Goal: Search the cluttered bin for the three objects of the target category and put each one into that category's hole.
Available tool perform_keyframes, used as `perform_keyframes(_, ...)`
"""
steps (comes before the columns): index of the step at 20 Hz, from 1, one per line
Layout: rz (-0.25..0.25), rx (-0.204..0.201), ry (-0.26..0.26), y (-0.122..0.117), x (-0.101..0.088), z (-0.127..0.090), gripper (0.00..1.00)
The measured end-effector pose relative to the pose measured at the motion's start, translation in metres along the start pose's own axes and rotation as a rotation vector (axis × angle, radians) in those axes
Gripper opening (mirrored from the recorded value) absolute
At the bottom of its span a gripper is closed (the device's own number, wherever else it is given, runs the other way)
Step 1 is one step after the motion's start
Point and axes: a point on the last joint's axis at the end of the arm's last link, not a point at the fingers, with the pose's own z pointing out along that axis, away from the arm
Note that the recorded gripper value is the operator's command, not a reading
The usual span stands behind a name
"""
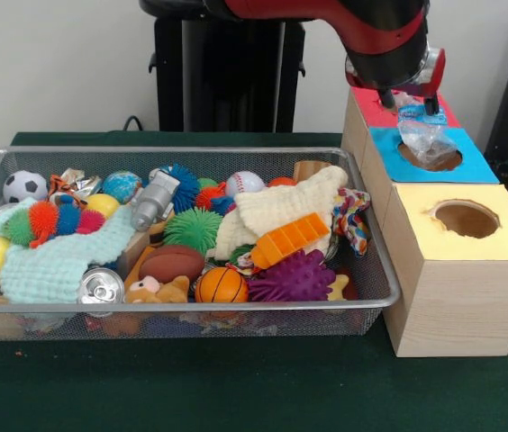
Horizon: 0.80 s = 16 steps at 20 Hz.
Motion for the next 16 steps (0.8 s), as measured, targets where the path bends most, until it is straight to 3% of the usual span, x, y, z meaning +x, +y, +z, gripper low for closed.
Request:
perform_keyframes(4,-0.008,-0.005,-0.033,0.003,0.005,-0.010,1.00)
perform_keyframes(8,-0.027,-0.004,-0.110,0.007,0.005,-0.023,1.00)
perform_keyframes(12,-0.072,0.025,-0.272,0.008,-0.002,-0.037,1.00)
perform_keyframes(14,-0.083,0.032,-0.312,0.008,-0.004,-0.040,1.00)
perform_keyframes(16,-0.111,0.053,-0.395,0.007,-0.009,-0.045,1.00)
